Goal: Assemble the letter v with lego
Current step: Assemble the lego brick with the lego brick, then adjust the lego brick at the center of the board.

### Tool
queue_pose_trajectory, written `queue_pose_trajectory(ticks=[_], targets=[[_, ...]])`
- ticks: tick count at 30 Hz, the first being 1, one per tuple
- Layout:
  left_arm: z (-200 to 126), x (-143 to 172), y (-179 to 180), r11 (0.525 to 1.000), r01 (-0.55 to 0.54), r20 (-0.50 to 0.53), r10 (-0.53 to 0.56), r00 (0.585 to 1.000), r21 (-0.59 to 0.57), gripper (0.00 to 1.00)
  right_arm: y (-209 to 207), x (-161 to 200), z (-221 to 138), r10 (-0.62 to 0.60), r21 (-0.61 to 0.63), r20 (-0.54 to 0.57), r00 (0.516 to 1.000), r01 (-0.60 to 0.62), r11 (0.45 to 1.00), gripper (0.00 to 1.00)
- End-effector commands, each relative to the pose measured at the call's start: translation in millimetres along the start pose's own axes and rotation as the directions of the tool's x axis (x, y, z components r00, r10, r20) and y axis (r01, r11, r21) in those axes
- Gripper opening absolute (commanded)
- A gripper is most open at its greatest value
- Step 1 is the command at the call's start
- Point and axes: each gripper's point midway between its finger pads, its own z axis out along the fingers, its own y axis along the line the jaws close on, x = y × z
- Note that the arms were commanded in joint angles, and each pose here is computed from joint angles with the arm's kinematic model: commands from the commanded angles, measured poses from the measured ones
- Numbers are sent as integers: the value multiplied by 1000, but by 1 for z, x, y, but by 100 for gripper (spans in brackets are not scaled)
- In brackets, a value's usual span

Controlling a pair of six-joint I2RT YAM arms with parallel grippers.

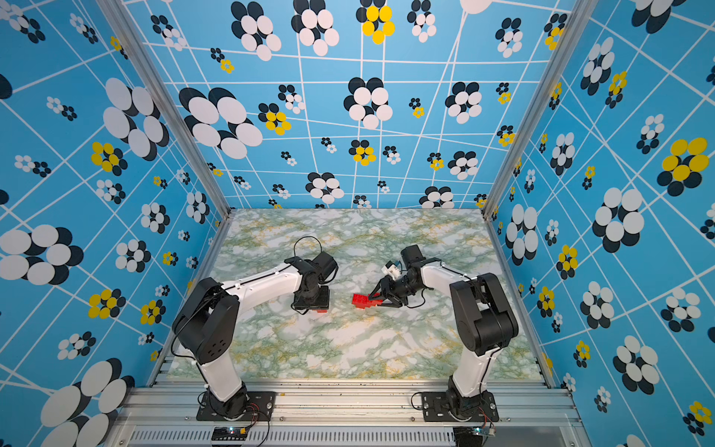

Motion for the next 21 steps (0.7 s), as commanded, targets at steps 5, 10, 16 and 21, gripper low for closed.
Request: queue_pose_trajectory(ticks=[5, 10, 16, 21], targets=[[11, 18, 18, 993, -34, -128, 19, 992, -113, 0, -1, 1, 4, -12, 13, -19, 1000, 12, 1000, 49], [12, 21, 20, 986, -69, -152, 45, 987, -151, 0, -1, -1, 4, -13, 14, -17, 1000, 13, 1000, 49], [8, 16, 14, 990, -69, -111, 55, 992, -127, 12, 0, -1, 4, -12, 12, -18, 1000, 12, 1000, 49], [-6, 6, 6, 995, -63, -58, 59, 997, -74, 60, 0, -1, 4, -12, 11, -19, 1000, 12, 1000, 49]])
